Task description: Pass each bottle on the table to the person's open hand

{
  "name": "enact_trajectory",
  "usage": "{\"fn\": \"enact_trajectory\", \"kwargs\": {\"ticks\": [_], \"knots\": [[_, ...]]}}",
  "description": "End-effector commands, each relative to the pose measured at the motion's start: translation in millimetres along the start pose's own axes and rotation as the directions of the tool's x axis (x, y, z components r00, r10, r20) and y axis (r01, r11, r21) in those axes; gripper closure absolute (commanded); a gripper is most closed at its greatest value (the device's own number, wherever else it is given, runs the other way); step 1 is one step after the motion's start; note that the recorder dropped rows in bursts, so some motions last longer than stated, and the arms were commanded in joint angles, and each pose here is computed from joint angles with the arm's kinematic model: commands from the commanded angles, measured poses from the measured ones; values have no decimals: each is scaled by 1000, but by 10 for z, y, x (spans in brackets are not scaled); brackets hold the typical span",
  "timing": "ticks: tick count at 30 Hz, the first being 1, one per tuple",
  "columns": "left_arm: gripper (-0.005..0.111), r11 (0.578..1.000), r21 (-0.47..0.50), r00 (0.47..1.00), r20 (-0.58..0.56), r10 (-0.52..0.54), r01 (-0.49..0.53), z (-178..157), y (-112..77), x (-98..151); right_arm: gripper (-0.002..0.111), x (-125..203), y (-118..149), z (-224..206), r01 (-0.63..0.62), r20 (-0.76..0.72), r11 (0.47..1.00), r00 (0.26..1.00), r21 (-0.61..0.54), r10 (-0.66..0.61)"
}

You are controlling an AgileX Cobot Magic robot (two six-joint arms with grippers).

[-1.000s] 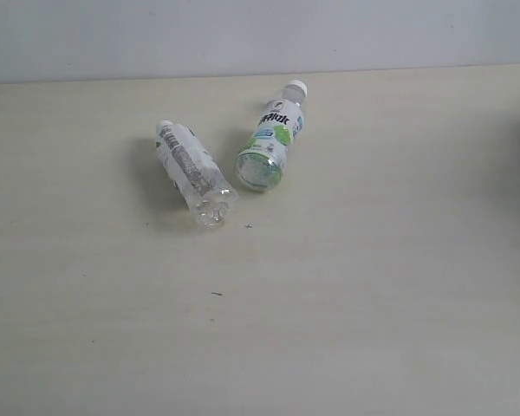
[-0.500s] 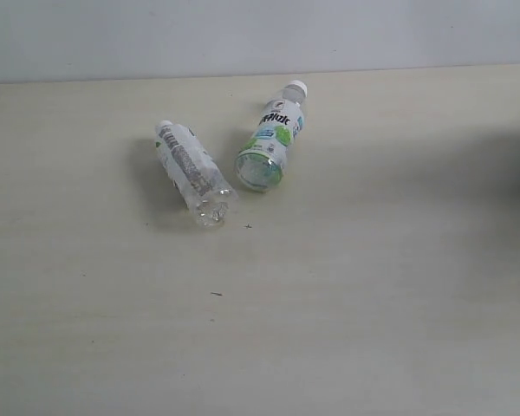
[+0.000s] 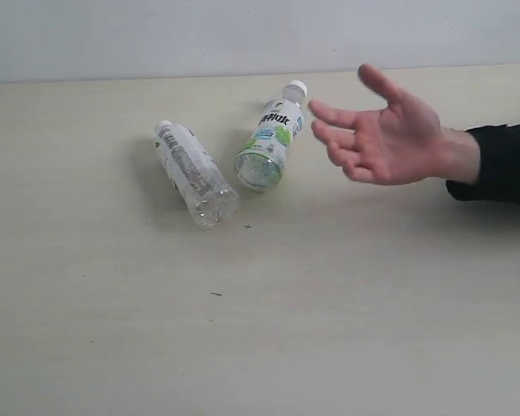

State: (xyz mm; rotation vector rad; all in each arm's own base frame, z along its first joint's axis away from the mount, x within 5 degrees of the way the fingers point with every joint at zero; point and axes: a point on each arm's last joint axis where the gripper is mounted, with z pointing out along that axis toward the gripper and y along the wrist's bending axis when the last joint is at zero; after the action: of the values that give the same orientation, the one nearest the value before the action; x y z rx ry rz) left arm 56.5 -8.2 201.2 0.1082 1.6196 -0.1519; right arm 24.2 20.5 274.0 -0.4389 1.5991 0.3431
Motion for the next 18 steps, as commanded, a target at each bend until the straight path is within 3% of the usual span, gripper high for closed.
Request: {"fn": "enact_trajectory", "kwargs": {"ticks": [1, 12, 18], "knots": [[107, 1000, -1, 1000, 1, -9, 9, 0, 1, 1, 106, 10, 1, 0, 1, 3, 1000, 1000, -1, -1], [107, 1000, -1, 1000, 1, -9, 9, 0, 1, 1, 106, -71, -54, -2, 33, 82, 998, 996, 61, -38], [107, 1000, -1, 1000, 1, -9, 9, 0, 1, 1, 108, -198, -158, 231, -81, -67, 988, 994, 134, 91]]}}
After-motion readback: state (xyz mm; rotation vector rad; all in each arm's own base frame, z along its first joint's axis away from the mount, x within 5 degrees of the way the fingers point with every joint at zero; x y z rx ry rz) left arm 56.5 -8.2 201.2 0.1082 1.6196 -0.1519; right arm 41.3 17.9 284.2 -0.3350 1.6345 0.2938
